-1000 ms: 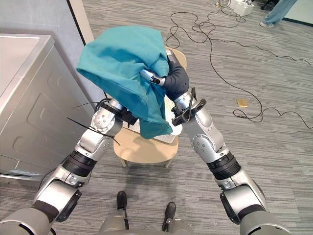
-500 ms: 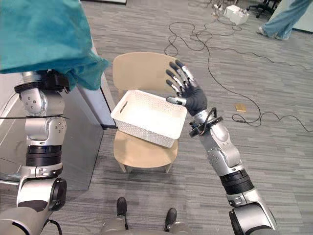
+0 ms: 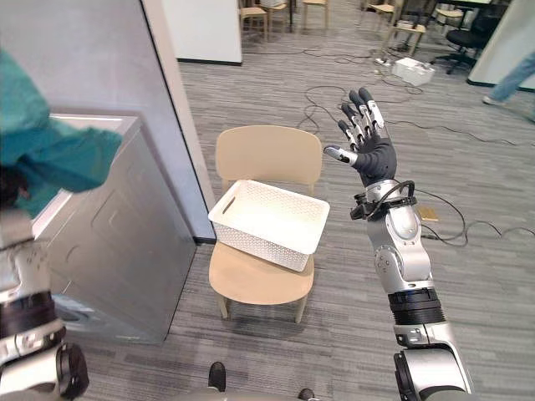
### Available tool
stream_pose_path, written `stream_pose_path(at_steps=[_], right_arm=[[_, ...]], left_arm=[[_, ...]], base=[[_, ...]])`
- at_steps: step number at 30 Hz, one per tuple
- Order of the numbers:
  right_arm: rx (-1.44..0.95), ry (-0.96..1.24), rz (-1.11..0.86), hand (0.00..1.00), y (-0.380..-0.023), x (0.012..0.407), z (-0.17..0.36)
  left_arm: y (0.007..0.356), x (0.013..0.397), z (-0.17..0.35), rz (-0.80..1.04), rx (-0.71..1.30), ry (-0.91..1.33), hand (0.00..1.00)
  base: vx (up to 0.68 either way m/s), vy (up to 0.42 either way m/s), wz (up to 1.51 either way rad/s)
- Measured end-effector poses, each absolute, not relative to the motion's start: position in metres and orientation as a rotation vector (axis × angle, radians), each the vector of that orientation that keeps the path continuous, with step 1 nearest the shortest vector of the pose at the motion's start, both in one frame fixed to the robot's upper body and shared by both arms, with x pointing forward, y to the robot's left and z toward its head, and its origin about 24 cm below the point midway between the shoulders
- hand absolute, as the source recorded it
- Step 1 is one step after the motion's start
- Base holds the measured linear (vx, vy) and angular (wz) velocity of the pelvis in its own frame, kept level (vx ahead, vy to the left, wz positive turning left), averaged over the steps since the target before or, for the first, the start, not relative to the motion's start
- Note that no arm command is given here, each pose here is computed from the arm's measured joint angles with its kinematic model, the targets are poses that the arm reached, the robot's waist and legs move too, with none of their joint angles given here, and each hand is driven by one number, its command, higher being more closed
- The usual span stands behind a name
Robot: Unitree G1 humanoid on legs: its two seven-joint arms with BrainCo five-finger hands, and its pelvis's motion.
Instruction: Pick up the laundry basket with both hands and put the clothes into the washing machine.
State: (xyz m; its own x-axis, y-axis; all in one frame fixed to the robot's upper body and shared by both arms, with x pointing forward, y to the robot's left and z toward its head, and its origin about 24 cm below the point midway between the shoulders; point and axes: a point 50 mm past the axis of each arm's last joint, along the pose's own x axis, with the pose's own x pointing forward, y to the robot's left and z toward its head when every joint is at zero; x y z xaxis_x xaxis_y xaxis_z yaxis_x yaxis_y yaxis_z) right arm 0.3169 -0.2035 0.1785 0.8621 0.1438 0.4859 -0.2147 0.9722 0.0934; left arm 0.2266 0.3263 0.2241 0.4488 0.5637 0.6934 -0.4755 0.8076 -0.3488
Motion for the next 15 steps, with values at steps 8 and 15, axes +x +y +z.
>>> stream_pose_path(at_steps=[8,15], right_arm=[[-0.018,-0.37,-0.179,0.0,-0.267,0.301,0.144],[-0.042,-0.206,-0.464,0.0,-0.317,0.236,0.091]], left_arm=[[0.313,0.198,0.138,0.771,-0.191,-0.615,1.0],[0.278,0.203,0.114,0.636,-0.159,-0.49,1.0]], base=[[-0.15,0.015,1.48],[0.03,0.282,1.8]])
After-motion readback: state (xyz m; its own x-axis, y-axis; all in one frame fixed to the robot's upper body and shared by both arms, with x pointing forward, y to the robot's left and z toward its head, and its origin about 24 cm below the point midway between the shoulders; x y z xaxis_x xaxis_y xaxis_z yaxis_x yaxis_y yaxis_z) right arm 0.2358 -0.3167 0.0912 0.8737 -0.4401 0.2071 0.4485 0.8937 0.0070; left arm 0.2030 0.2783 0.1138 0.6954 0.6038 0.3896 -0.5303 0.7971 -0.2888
